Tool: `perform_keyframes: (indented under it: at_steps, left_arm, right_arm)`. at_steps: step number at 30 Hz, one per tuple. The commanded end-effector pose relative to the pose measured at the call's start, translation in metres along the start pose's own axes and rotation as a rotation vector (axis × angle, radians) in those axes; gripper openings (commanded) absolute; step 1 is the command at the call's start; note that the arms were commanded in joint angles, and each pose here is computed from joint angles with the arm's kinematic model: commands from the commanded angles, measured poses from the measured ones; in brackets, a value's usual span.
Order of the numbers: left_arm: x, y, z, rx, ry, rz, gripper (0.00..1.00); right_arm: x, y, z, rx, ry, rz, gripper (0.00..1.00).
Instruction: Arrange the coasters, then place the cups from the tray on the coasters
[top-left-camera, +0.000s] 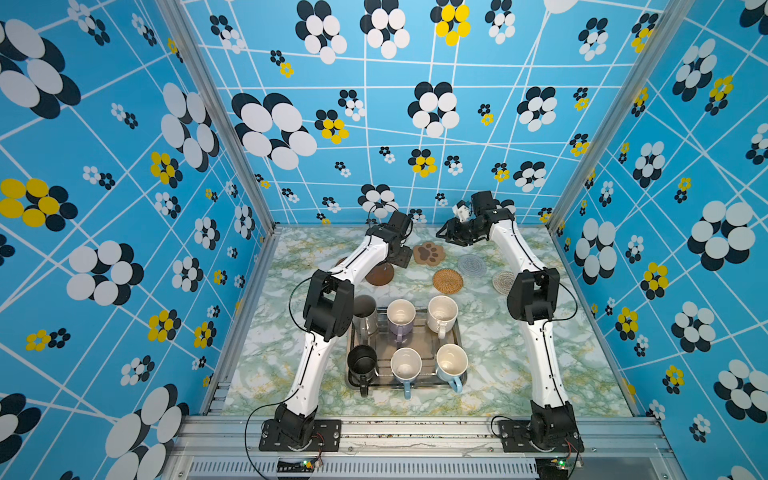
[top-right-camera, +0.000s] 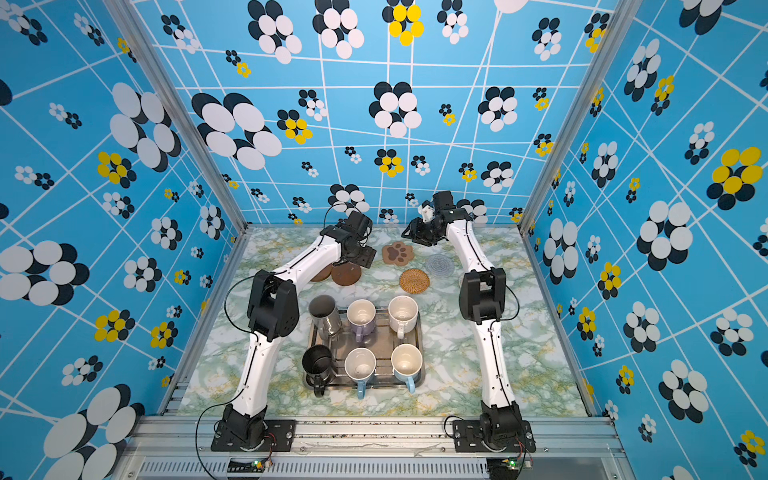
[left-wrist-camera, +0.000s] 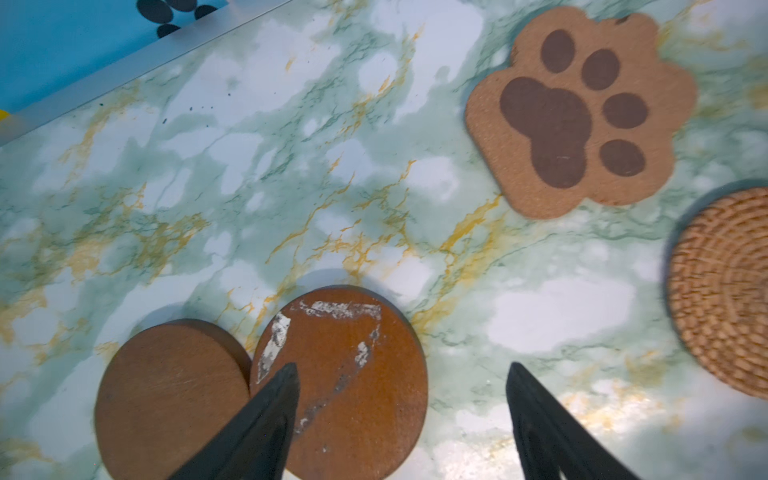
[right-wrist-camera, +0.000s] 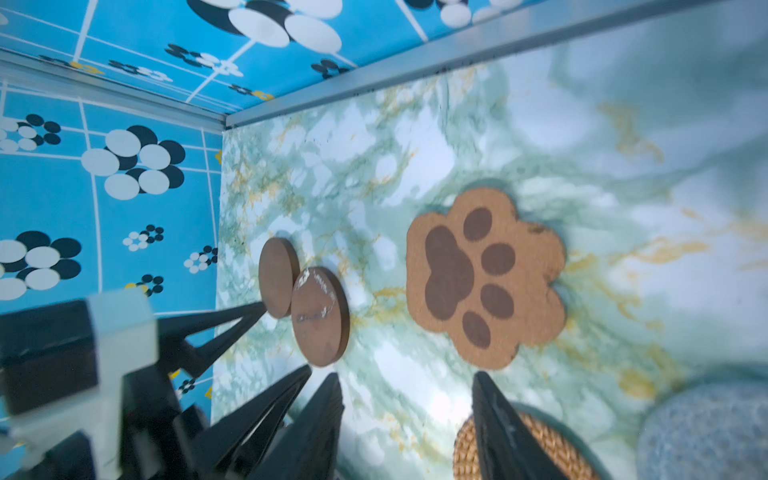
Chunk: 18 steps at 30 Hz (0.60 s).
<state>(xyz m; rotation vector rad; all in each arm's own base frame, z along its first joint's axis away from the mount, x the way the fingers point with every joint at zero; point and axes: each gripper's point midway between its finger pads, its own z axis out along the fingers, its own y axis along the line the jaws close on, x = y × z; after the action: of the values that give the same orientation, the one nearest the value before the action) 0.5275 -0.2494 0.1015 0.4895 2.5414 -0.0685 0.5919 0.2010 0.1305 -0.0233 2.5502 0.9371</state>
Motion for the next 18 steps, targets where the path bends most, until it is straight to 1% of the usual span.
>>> perform_keyframes:
  at_steps: [1,4,8,12,18]
  left_arm:
    - [-0.020,-0.017,-0.029,0.152,-0.065,-0.088,0.79]
    - [-0.021,-0.028,-0.036,0.234,-0.081,-0.127,0.79]
    - [-0.023,-0.033,-0.045,0.295,-0.108,-0.164,0.79]
    - [-0.024,-0.032,-0.051,0.312,-0.122,-0.184,0.78]
    - [-0.018,-0.030,-0.053,0.312,-0.115,-0.192,0.78]
  right_arm:
    - [0.016,-0.042,0.022,0.082,0.069,0.064,0.56]
    - [0.003,-0.053,0.030,0.047,0.021,0.112,0.57]
    - [-0.012,-0.060,0.041,0.005,-0.045,0.138,0.58]
    - [-0.024,-0.061,0.053,-0.048,-0.098,0.160,0.59]
    - [-0.035,-0.068,0.072,-0.113,-0.150,0.235,0.60]
